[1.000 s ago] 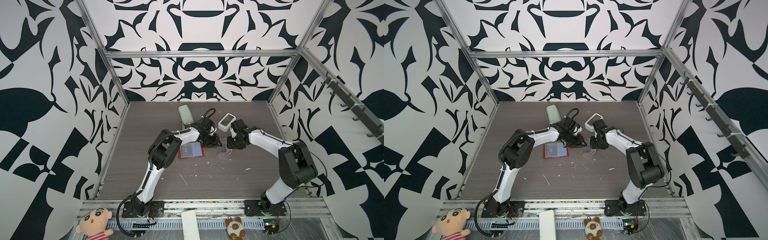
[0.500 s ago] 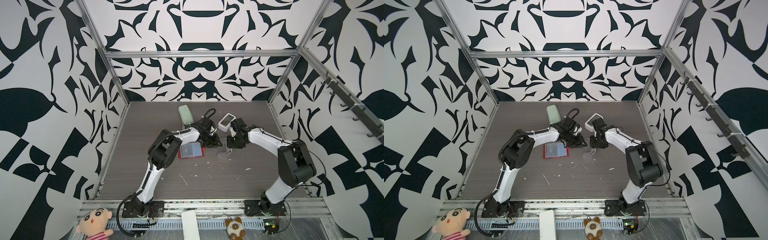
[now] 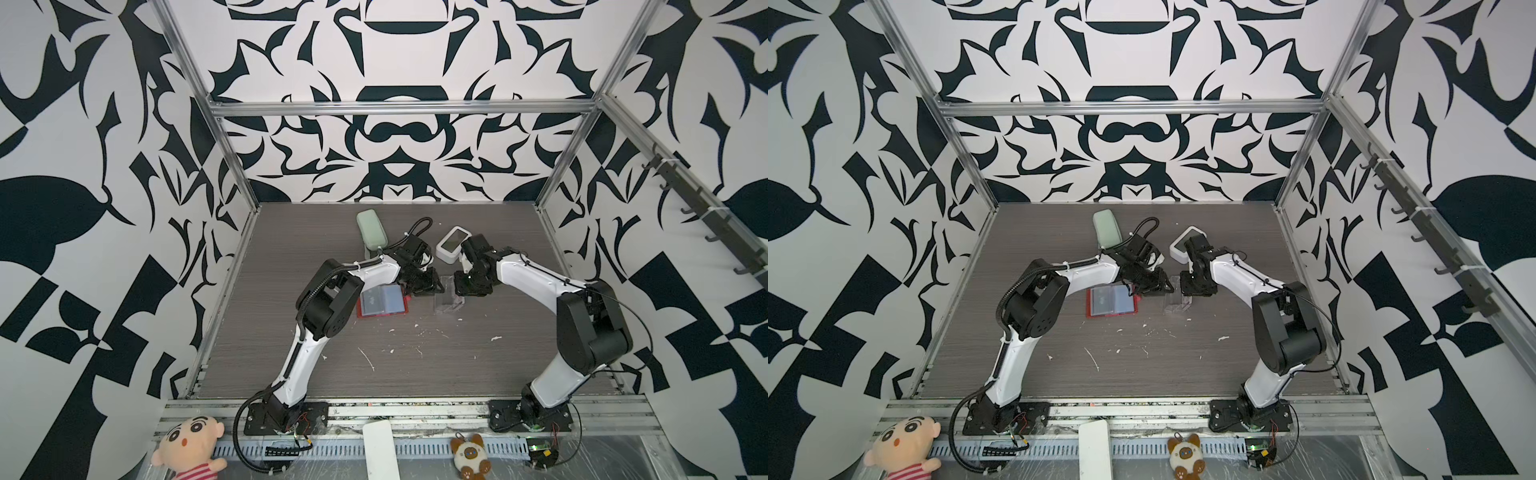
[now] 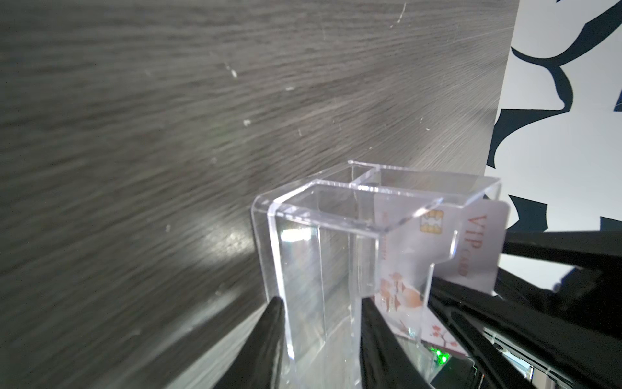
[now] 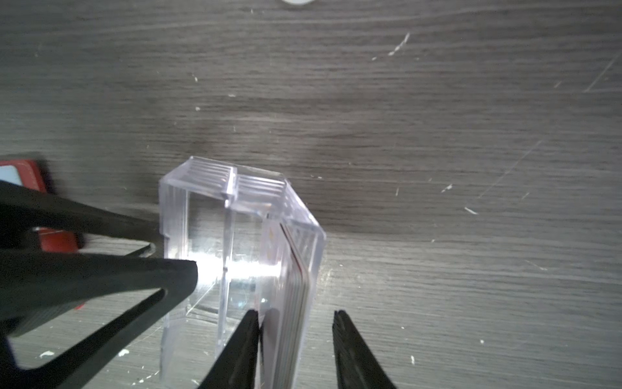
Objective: Insert credit cards into a card holder
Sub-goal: Pick up the credit card from the storage box.
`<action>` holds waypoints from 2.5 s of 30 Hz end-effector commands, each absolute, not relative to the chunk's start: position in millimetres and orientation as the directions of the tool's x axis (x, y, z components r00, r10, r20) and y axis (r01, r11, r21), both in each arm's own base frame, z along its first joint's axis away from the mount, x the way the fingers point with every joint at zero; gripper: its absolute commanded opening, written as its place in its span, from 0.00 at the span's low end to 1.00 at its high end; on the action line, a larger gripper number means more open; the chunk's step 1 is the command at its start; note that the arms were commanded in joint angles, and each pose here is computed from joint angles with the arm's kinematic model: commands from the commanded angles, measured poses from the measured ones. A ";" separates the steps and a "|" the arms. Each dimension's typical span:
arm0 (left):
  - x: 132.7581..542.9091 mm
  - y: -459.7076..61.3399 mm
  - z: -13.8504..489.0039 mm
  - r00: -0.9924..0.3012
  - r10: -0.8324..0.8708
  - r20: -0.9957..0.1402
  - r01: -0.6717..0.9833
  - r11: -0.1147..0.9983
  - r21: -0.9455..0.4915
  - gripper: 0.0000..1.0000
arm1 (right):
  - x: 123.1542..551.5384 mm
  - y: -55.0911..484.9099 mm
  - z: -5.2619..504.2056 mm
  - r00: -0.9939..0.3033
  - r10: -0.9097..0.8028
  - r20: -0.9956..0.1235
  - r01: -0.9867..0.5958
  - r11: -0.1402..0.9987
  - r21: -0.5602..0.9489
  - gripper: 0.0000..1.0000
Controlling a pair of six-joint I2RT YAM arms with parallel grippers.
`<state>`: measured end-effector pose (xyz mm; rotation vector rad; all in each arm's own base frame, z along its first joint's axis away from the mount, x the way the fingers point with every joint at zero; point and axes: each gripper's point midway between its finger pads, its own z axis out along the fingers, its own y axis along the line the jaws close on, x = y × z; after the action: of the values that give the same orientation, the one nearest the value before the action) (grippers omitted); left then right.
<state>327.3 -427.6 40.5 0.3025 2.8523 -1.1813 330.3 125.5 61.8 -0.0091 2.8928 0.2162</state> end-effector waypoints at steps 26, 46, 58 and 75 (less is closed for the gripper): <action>318.2 -403.6 7.9 -0.990 0.135 -0.036 0.129 0.792 -0.597 0.39 | 333.1 116.3 103.0 -0.950 0.013 -0.311 -0.026 0.993 0.118 0.28; 319.6 -405.0 12.3 -0.991 0.130 -0.042 0.129 0.787 -0.603 0.39 | 330.8 115.2 119.4 -0.940 0.014 -0.340 -0.030 0.992 0.124 0.02; 325.4 -413.2 84.5 -0.961 0.177 -0.213 0.274 0.700 -0.659 0.60 | 332.3 138.7 155.3 -0.881 0.050 -0.471 -0.101 0.952 0.290 0.00; 326.4 -297.8 128.0 -0.918 0.005 -0.396 0.229 0.822 -0.521 0.62 | 332.7 215.0 174.8 -0.847 0.047 -0.530 -0.291 0.793 0.535 0.00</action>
<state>323.8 -326.4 128.8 0.2350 2.6297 -0.9066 330.6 194.2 165.3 -0.1424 2.5047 0.7527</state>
